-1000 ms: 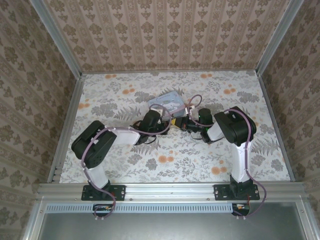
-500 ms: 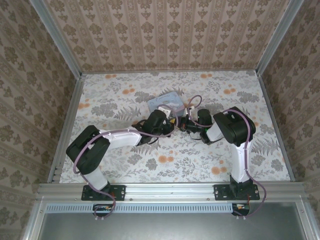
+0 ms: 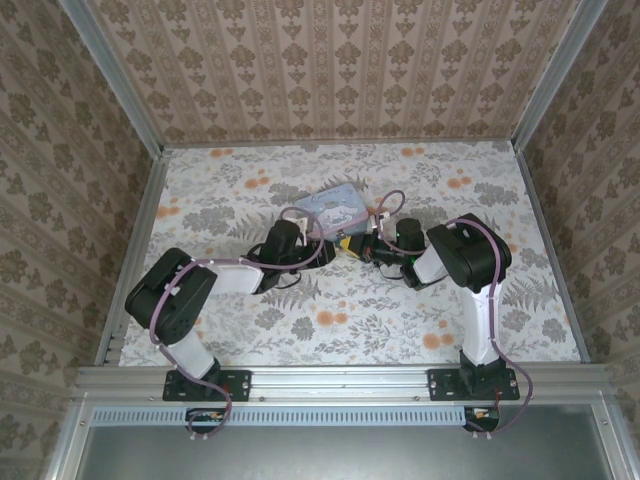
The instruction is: Unlock the padlock with the key
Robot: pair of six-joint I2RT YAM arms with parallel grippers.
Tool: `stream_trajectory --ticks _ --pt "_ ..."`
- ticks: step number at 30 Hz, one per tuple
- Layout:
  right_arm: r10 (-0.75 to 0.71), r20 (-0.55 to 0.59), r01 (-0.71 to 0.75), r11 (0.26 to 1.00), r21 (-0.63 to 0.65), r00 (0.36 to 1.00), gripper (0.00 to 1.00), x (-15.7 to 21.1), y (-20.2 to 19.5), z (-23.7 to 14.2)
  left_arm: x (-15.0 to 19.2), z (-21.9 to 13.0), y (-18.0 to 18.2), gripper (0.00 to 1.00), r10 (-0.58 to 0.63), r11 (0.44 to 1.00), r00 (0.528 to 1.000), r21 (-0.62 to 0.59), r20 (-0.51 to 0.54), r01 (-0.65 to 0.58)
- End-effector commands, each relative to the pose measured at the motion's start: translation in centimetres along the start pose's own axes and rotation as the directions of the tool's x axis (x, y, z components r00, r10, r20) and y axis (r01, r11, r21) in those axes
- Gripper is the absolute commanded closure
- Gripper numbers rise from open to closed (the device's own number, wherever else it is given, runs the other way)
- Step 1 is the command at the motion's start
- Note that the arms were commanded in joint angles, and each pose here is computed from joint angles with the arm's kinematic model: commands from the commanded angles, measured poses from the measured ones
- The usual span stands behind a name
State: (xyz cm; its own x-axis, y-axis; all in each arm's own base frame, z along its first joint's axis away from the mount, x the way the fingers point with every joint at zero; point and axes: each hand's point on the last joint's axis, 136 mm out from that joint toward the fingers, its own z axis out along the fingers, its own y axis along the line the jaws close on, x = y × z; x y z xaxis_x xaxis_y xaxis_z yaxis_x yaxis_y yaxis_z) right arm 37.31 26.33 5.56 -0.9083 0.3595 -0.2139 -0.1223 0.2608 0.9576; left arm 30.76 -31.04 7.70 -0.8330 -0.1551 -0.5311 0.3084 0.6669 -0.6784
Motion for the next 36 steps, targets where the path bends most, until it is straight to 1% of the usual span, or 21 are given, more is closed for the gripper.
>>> stream_trajectory --ticks 1,6,14,17,21,30,34,36 --pt "-0.043 -0.006 0.043 0.997 -0.063 0.999 1.00 -0.3 1.5 0.0 -0.8 0.4 -2.2 0.52 -0.080 0.986 0.997 0.146 0.017 0.077" --pt "-0.043 -0.004 0.043 0.997 -0.066 0.999 1.00 -0.3 1.6 0.0 -0.3 1.4 -1.8 0.52 -0.135 0.977 0.991 0.166 0.011 0.132" --pt "-0.040 -0.005 0.040 0.997 -0.064 0.999 1.00 -0.2 1.5 0.0 0.4 1.7 -0.7 0.52 -0.154 0.980 0.988 0.127 0.006 0.152" --pt "-0.039 -0.003 0.039 0.997 -0.066 0.999 1.00 -0.3 1.5 0.0 0.6 1.9 -0.7 0.53 -0.158 0.979 0.987 0.132 0.001 0.156" --pt "-0.037 -0.003 0.036 0.997 -0.066 0.999 1.00 -0.3 1.5 0.1 0.8 2.2 -0.9 0.58 -0.157 0.977 0.988 0.148 -0.005 0.156" --pt "-0.037 -0.001 0.037 0.997 -0.068 0.999 1.00 -0.4 1.5 0.1 1.6 2.8 -1.0 0.63 -0.152 0.977 0.988 0.149 -0.020 0.154" --pt "-0.036 -0.002 0.035 0.997 -0.067 0.999 1.00 -0.4 1.5 0.1 1.5 2.8 -0.9 0.68 -0.150 0.978 0.989 0.146 -0.015 0.150" --pt "-0.035 -0.002 0.035 0.997 -0.066 0.999 1.00 -0.4 1.4 0.1 1.5 2.9 -0.8 0.73 -0.146 0.979 0.989 0.138 -0.016 0.147"
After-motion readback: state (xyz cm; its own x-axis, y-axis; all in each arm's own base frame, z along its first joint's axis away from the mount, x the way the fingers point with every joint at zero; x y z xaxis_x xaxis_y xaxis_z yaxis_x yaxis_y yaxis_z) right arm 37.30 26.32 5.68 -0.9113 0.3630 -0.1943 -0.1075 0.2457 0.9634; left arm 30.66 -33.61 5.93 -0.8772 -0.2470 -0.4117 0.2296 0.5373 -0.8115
